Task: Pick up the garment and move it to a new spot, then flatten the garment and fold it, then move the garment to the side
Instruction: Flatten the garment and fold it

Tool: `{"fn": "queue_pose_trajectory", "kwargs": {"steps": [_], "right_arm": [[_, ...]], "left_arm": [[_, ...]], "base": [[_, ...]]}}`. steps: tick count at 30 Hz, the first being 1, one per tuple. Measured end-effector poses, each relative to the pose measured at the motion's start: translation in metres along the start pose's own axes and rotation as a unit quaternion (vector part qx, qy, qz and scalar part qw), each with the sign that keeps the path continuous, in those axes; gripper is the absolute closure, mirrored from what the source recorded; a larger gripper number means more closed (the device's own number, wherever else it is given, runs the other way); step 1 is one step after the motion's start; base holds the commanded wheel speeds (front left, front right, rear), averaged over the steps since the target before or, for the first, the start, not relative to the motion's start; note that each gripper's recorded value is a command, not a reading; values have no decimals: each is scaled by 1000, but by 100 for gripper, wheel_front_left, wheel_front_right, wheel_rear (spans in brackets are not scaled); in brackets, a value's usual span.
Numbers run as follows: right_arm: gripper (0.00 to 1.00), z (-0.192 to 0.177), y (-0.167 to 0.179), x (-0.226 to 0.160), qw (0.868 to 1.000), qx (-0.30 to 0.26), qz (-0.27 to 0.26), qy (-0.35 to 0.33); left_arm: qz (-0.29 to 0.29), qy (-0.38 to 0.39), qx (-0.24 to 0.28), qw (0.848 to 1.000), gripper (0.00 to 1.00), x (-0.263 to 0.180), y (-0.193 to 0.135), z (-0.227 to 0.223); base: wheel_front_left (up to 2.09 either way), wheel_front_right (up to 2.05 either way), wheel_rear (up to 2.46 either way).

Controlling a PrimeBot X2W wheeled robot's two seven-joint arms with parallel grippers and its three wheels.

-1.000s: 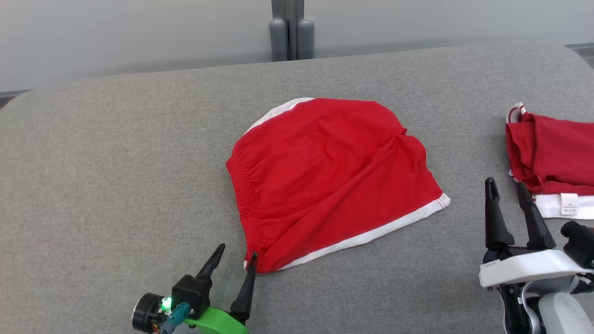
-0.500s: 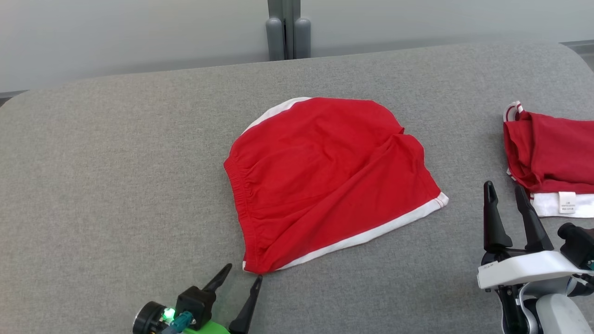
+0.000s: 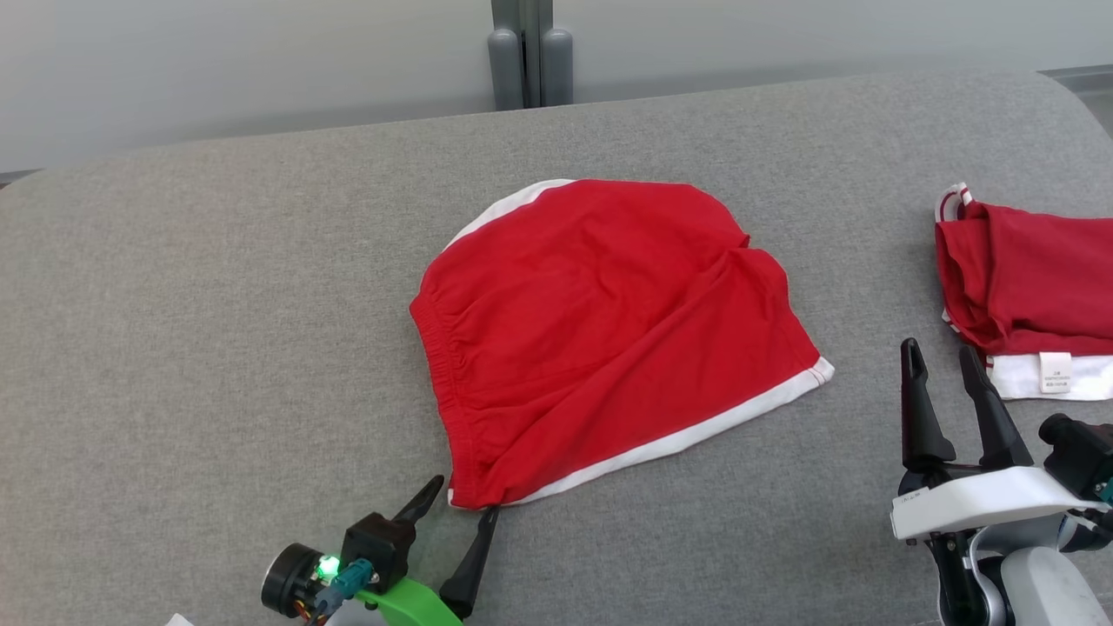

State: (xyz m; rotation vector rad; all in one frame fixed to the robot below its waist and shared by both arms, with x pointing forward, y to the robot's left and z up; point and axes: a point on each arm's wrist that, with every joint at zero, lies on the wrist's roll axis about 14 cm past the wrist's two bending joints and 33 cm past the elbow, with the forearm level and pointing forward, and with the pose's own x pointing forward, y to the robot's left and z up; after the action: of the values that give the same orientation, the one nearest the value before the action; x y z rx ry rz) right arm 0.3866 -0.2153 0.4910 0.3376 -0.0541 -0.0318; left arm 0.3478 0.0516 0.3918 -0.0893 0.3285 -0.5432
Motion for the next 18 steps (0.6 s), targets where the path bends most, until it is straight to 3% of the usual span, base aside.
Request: {"fn": "queue_pose_trajectory", "kwargs": {"steps": [3,4,5,6,7,14,18], "right_arm": [[0,-1,-1,0,1000,0,-1,1],[0,-1,-1,0,1000,0,-1,2],[0,-2,0,0,1000,0,-1,3],[0,-2,0,0,1000,1,-1,3],[0,-3,0,0,1000,1,0,4],[0,-11,1,0,1000,2,0,16],[0,-33,-2,-4,999,-1,-3,53]], "left_arm": [[0,-1,-5,1000,0,0,-1,0],[0,-2,-8,1000,25,1,-1,1],[0,-4,-11,1000,25,1,-1,2],[1,-6,-15,1000,69,1,-1,3],[1,-9,-18,1000,100,1,-2,4],[-4,-13,-15,1000,100,0,-3,8],[4,-28,-14,999,100,0,2,17]], "base": [[0,0,0],[0,0,0],[0,0,0],[0,0,0],[0,0,0],[0,0,0],[0,0,0]]}}
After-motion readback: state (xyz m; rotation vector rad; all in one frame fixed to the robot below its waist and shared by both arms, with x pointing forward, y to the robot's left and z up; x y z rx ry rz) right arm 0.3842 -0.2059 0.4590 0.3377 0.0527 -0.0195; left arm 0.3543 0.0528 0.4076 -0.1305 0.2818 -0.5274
